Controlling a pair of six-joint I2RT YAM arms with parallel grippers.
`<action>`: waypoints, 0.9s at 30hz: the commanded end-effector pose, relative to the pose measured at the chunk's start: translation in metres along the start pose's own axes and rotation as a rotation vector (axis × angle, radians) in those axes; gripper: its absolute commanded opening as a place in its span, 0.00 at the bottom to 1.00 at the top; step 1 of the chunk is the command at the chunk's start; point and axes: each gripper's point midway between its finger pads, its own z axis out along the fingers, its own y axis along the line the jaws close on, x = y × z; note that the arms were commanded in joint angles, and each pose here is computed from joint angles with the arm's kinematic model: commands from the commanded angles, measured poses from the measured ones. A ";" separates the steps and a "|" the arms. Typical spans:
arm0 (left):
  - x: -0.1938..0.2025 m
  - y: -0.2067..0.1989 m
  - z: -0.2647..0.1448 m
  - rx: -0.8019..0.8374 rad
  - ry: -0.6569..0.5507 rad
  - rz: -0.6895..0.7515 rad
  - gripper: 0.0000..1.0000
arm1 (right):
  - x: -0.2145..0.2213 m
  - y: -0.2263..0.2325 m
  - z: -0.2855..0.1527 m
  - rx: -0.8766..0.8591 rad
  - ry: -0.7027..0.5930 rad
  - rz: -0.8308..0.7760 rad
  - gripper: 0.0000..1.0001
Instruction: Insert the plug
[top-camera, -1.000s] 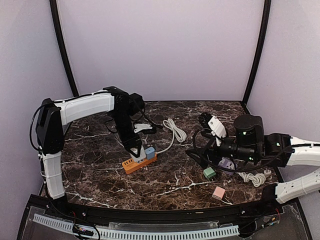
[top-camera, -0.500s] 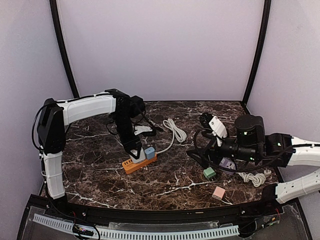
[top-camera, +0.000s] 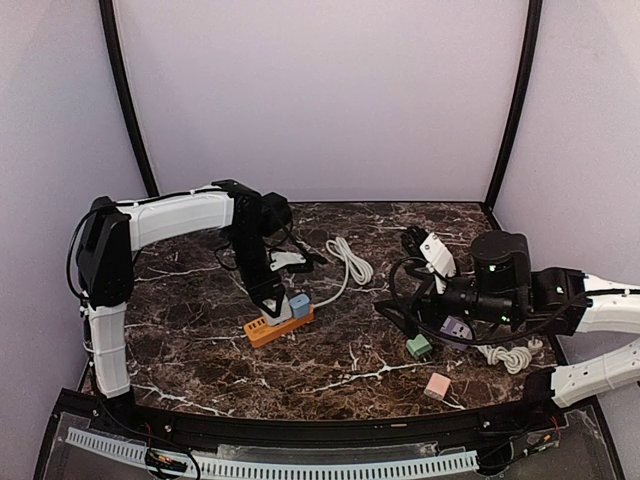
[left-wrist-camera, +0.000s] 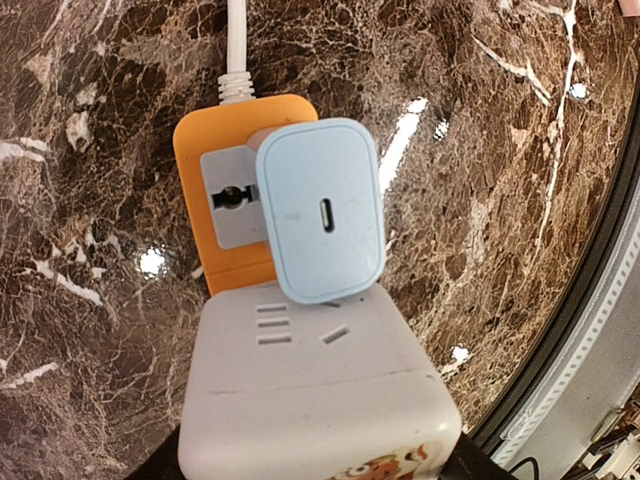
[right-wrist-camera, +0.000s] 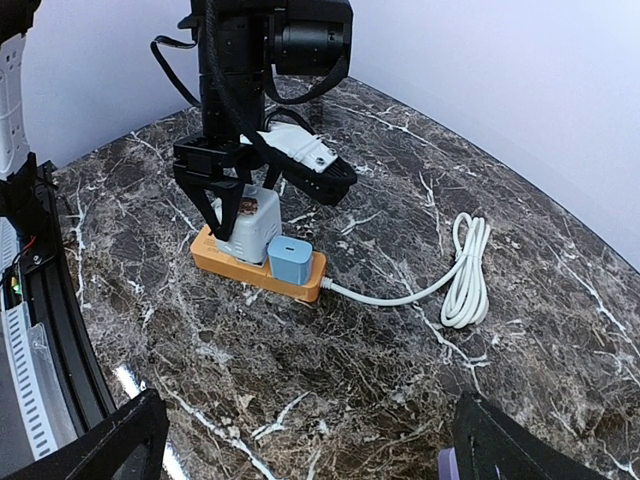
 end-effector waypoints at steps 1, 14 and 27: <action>0.002 0.003 0.002 -0.006 0.005 0.000 0.01 | 0.001 -0.002 -0.003 0.004 -0.011 0.019 0.99; 0.002 0.010 0.006 -0.031 0.016 -0.010 0.01 | 0.004 -0.003 -0.003 0.009 -0.003 0.020 0.99; -0.002 0.007 0.010 -0.014 -0.007 -0.133 0.01 | 0.007 -0.004 -0.002 0.014 0.003 0.026 0.99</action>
